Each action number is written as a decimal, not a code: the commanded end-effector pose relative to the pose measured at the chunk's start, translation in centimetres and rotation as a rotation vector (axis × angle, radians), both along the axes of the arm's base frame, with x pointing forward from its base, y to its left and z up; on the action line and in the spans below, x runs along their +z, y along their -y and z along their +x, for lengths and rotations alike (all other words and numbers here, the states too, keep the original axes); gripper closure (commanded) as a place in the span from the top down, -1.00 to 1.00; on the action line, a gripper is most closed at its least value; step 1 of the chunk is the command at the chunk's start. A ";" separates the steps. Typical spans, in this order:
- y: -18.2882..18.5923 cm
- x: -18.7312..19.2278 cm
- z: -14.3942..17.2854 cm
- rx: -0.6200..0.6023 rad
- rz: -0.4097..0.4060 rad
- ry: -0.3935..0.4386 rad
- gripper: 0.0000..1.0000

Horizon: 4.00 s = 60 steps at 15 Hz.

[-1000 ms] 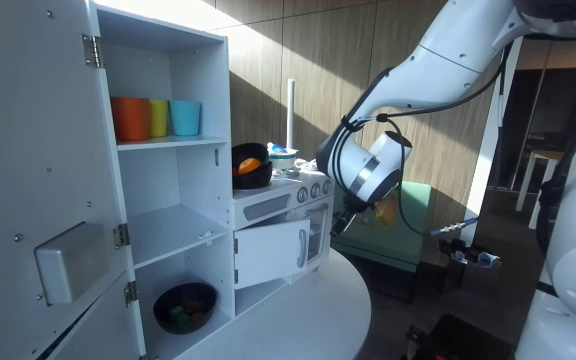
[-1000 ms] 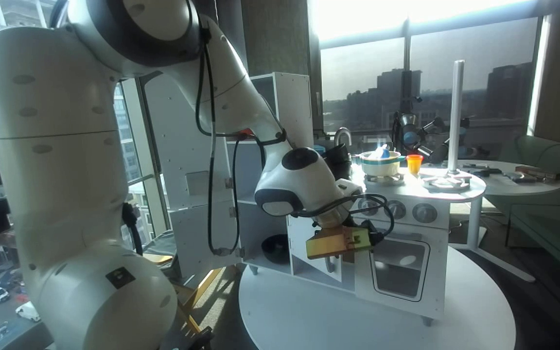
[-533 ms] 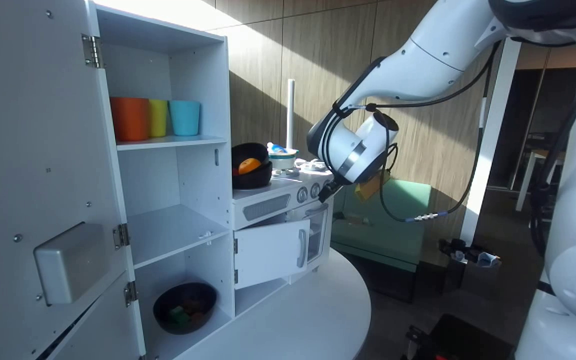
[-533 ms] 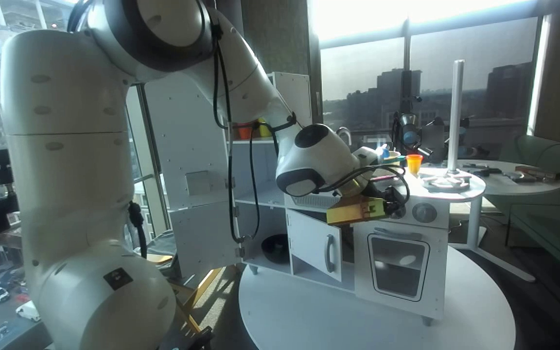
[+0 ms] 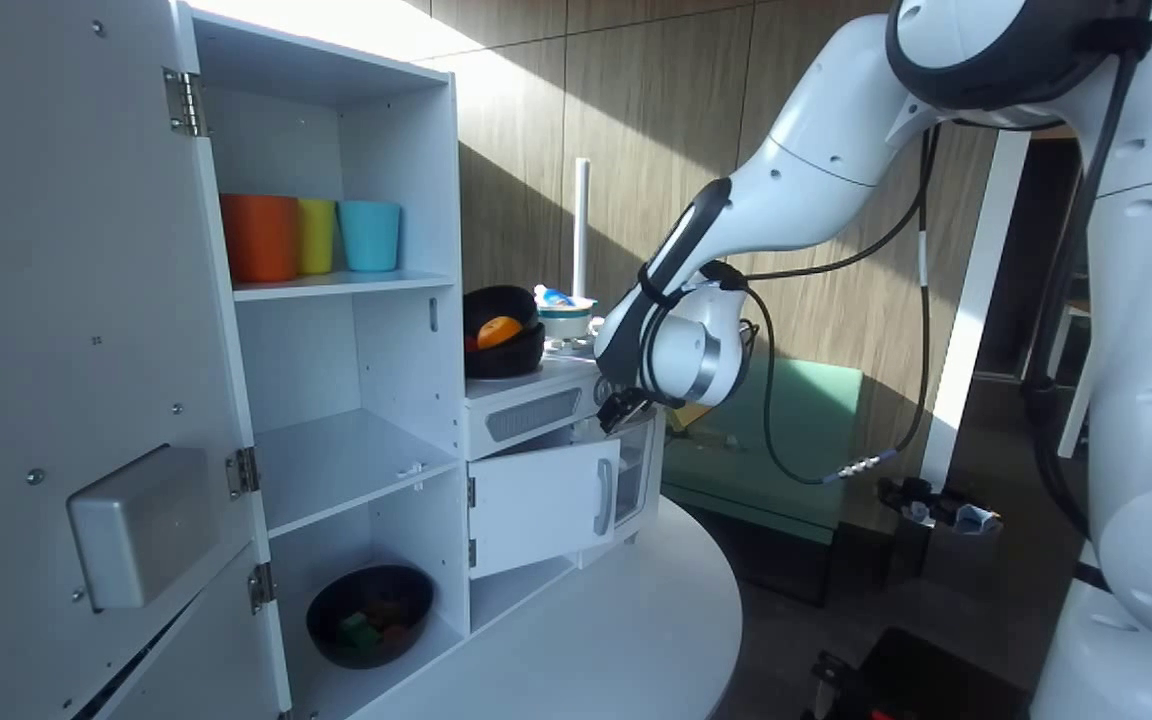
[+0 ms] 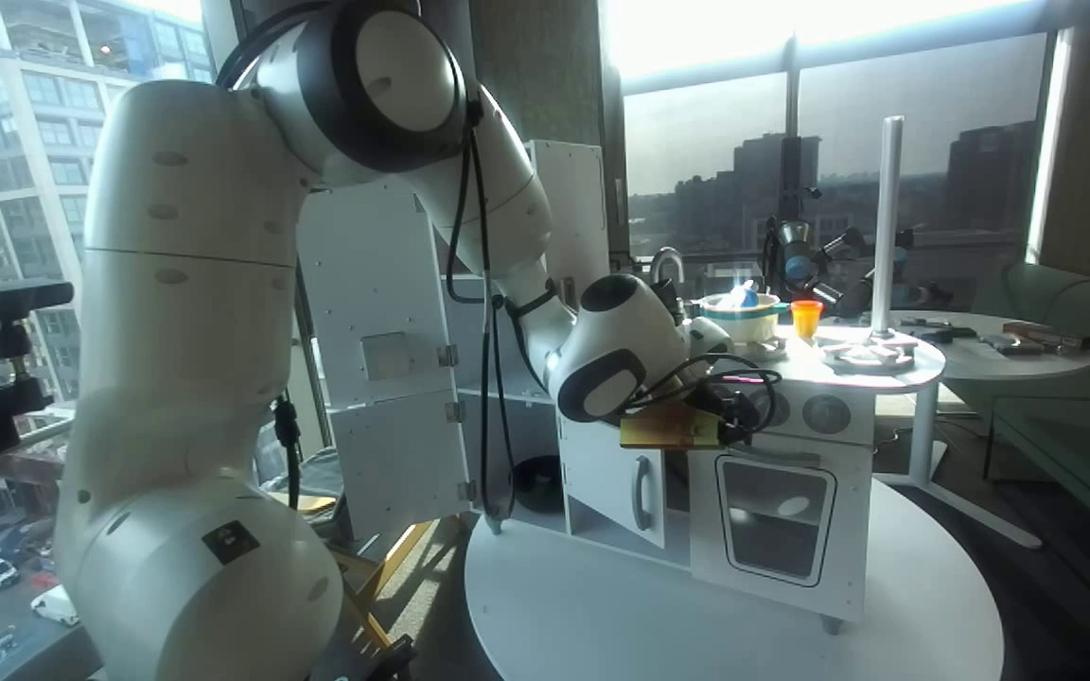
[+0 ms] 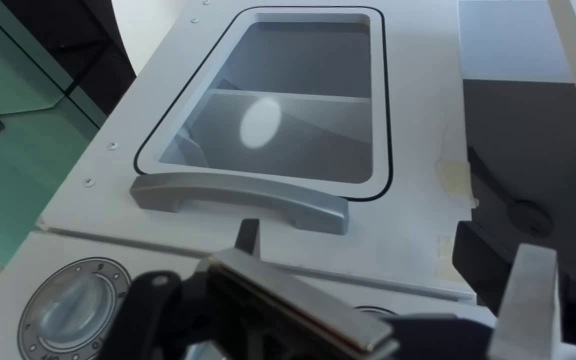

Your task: Open all the cupboard doors

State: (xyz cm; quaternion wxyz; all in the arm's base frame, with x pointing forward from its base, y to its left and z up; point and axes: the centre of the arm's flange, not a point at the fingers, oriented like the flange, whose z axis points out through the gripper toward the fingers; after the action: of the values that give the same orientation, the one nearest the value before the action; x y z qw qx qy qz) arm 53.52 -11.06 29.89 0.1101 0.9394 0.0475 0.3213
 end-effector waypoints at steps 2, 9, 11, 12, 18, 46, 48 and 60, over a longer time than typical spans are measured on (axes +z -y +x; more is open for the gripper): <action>-2.9 1.1 -1.4 0.051 0.055 0.008 1.00; -6.9 0.7 -5.8 0.171 0.098 -0.174 1.00; -8.9 1.2 -7.0 0.222 0.104 -0.197 1.00; -10.2 1.3 -7.7 0.254 0.100 -0.207 1.00; -16.6 0.8 -10.2 0.427 0.133 -0.273 1.00; 6.9 -1.9 -2.3 0.903 -0.358 -0.167 1.00; 7.2 -2.0 -1.0 0.913 -0.377 -0.157 1.00; 6.9 -4.5 0.2 0.924 -0.496 -0.057 1.00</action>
State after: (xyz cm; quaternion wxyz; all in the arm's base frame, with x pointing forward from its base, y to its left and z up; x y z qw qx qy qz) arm 52.85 -17.80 26.31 0.1445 0.7934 0.5273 0.2677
